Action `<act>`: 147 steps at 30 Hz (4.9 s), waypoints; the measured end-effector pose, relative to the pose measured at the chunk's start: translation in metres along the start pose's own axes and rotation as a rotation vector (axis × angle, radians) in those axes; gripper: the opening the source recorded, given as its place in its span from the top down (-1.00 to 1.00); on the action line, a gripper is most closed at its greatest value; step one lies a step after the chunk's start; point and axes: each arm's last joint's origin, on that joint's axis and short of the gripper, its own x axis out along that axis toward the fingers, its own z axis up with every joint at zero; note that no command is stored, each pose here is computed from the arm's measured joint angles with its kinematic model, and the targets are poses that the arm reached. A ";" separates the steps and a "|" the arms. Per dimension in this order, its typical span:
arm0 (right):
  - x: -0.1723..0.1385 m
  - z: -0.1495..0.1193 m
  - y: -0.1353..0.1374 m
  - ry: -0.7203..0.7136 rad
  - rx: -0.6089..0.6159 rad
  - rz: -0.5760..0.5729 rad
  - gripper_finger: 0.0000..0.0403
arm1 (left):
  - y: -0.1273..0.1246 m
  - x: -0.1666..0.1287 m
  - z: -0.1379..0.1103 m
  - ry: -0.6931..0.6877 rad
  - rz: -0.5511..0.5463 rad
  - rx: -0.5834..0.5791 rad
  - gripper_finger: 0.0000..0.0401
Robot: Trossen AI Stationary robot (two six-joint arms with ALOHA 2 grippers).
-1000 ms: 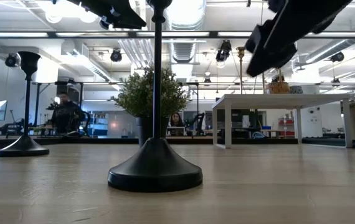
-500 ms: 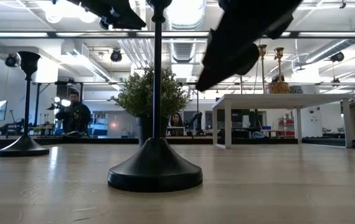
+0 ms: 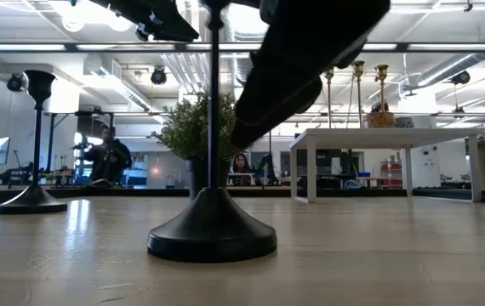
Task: Pick & Place candle stick holders
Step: Put the bottom black candle holder on the shelf
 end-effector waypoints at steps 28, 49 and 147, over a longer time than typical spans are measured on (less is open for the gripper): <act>-0.048 0.005 -0.007 -0.071 -0.084 -0.250 0.94 | 0.000 0.000 0.000 0.003 -0.001 0.001 0.11; -0.230 -0.071 -0.057 -0.348 0.144 -0.289 0.95 | -0.001 0.001 -0.003 0.025 -0.006 0.007 0.11; -0.319 -0.152 -0.218 -0.268 1.391 -1.133 0.95 | -0.001 0.001 -0.003 0.029 -0.007 0.009 0.11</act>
